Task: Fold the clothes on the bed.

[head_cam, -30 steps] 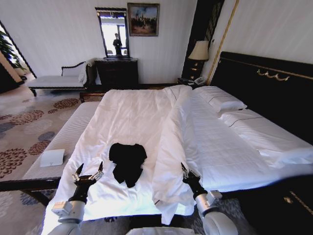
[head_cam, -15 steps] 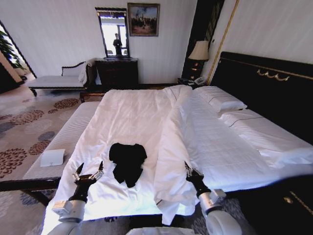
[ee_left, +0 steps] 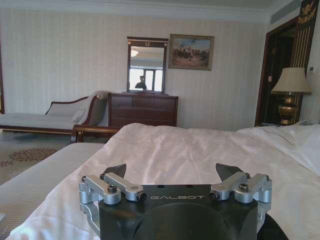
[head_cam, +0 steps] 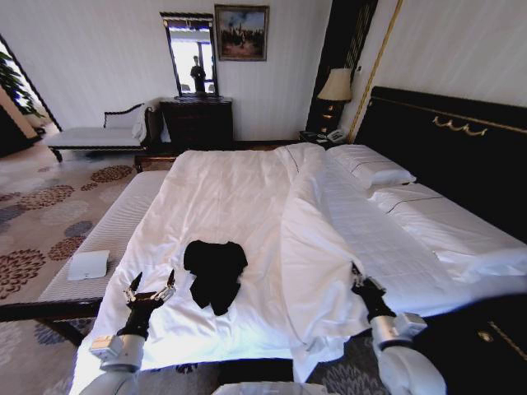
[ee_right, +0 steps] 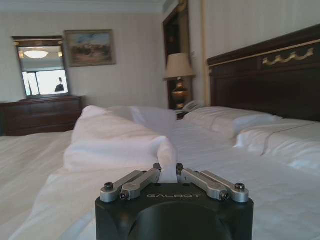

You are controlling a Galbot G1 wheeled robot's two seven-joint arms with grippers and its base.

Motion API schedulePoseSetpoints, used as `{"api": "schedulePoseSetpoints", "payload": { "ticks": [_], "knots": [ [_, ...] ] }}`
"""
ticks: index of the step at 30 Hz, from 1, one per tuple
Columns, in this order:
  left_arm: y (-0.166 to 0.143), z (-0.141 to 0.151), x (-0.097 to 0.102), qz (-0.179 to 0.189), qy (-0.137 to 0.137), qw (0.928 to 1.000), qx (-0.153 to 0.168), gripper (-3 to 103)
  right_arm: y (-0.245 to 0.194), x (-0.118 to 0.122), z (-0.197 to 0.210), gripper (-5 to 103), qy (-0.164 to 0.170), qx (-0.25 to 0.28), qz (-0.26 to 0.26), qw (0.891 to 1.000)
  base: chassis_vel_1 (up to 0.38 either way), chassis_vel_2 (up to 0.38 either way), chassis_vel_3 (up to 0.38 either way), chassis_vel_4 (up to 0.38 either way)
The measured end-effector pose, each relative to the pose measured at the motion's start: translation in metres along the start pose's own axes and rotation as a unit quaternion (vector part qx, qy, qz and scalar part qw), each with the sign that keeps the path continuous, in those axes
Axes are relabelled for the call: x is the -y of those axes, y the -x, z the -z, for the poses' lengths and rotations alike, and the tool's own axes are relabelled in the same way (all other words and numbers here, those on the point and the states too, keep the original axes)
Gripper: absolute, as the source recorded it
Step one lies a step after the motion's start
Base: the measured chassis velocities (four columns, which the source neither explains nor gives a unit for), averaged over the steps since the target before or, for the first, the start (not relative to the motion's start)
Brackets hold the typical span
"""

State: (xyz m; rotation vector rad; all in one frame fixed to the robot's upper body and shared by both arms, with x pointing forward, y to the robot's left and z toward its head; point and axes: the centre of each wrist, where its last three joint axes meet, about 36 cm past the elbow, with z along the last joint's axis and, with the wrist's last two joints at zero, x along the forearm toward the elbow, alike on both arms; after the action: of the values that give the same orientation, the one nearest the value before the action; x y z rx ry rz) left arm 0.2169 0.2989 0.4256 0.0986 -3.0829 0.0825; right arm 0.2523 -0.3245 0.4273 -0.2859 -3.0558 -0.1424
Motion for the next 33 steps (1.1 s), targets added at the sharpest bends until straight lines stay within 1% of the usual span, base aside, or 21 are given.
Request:
{"api": "schedulePoseSetpoints", "payload": {
  "ticks": [5, 7, 10, 11, 13, 14, 15, 16, 18, 19, 20, 21, 23, 26, 27, 29, 30, 31, 32, 33],
  "knots": [
    [-0.001, 0.002, 0.000, 0.000, 0.001, 1.0000, 0.002, 100, 0.000, 0.018, 0.001, 1, -0.009, 0.009, -0.033, 0.999, 0.000, 0.000, 0.000, 0.000],
    [-0.001, 0.002, 0.000, 0.000, 0.001, 1.0000, 0.002, 100, 0.001, 0.021, 0.001, 1, -0.011, 0.010, -0.038, 0.999, 0.000, 0.000, 0.000, 0.000],
    [0.000, 0.003, -0.001, 0.001, 0.001, 1.0000, 0.003, 100, 0.006, 0.043, 0.006, 1, -0.020, 0.023, -0.066, 0.997, 0.000, 0.000, 0.000, 0.000],
    [0.000, 0.003, -0.001, 0.001, 0.001, 1.0000, 0.003, 100, 0.006, 0.043, 0.006, 1, -0.020, 0.023, -0.066, 0.997, 0.000, 0.000, 0.000, 0.000],
    [0.000, 0.003, -0.002, 0.001, 0.001, 1.0000, 0.004, 100, 0.009, 0.057, 0.008, 1, -0.027, 0.030, -0.082, 0.996, 0.000, 0.000, 0.000, 0.000],
    [-0.001, 0.004, -0.004, 0.003, 0.000, 1.0000, 0.003, 100, 0.011, 0.071, 0.010, 1, -0.029, 0.034, -0.100, 0.994, 0.000, 0.000, 0.000, 0.000],
    [-0.001, 0.004, -0.005, 0.004, -0.001, 1.0000, 0.003, 100, 0.012, 0.078, 0.011, 1, -0.030, 0.035, -0.109, 0.993, 0.000, 0.000, 0.000, 0.000],
    [-0.001, 0.004, -0.005, 0.004, -0.001, 1.0000, 0.003, 100, 0.012, 0.078, 0.011, 1, -0.030, 0.035, -0.109, 0.993, 0.000, 0.000, 0.000, 0.000],
    [-0.001, 0.005, -0.007, 0.006, -0.001, 1.0000, 0.004, 100, 0.014, 0.096, 0.011, 1, -0.036, 0.037, -0.130, 0.990, 0.000, 0.000, 0.000, 0.000],
    [-0.002, 0.005, -0.008, 0.008, -0.001, 1.0000, 0.004, 100, 0.015, 0.114, 0.010, 1, -0.045, 0.040, -0.153, 0.986, 0.000, 0.000, 0.000, 0.000],
    [-0.002, 0.005, -0.009, 0.009, -0.001, 1.0000, 0.004, 100, 0.015, 0.122, 0.010, 1, -0.049, 0.041, -0.164, 0.984, 0.000, 0.000, 0.000, 0.000],
    [-0.002, 0.005, -0.009, 0.009, -0.001, 1.0000, 0.004, 100, 0.015, 0.122, 0.010, 1, -0.049, 0.041, -0.164, 0.984, 0.000, 0.000, 0.000, 0.000],
    [-0.003, 0.004, -0.008, 0.011, -0.002, 0.9999, 0.004, 100, 0.017, 0.137, 0.009, 1, -0.054, 0.043, -0.186, 0.980, 0.000, 0.000, 0.000, 0.000],
    [-0.004, 0.003, -0.007, 0.011, -0.005, 0.9999, 0.002, 100, 0.022, 0.168, 0.008, 1, -0.066, 0.052, -0.233, 0.969, 0.000, 0.000, 0.000, 0.000],
    [-0.004, 0.003, -0.007, 0.011, -0.005, 0.9999, 0.002, 100, 0.022, 0.168, 0.008, 1, -0.066, 0.052, -0.233, 0.969, 0.000, 0.000, 0.000, 0.000],
    [-0.004, 0.003, -0.007, 0.011, -0.004, 0.9999, 0.002, 100, 0.023, 0.181, 0.006, 1, -0.074, 0.061, -0.250, 0.963, 0.000, 0.000, 0.000, 0.000],
    [-0.004, 0.004, -0.007, 0.010, -0.004, 0.9999, 0.002, 100, 0.024, 0.191, 0.002, 1, -0.075, 0.063, -0.264, 0.959, 0.000, 0.000, 0.000, 0.000],
    [-0.003, 0.004, -0.007, 0.010, -0.003, 0.9999, 0.002, 100, 0.025, 0.201, -0.002, 1, -0.071, 0.061, -0.278, 0.956, 0.000, 0.000, 0.000, 0.000],
    [-0.003, 0.004, -0.007, 0.010, -0.003, 0.9999, 0.002, 100, 0.025, 0.201, -0.002, 1, -0.071, 0.061, -0.278, 0.956, 0.000, 0.000, 0.000, 0.000],
    [-0.003, 0.004, -0.007, 0.010, -0.003, 0.9999, 0.002, 100, 0.025, 0.208, -0.005, 1, -0.068, 0.060, -0.286, 0.954, 0.000, 0.000, 0.000, 0.000]
  ]
}}
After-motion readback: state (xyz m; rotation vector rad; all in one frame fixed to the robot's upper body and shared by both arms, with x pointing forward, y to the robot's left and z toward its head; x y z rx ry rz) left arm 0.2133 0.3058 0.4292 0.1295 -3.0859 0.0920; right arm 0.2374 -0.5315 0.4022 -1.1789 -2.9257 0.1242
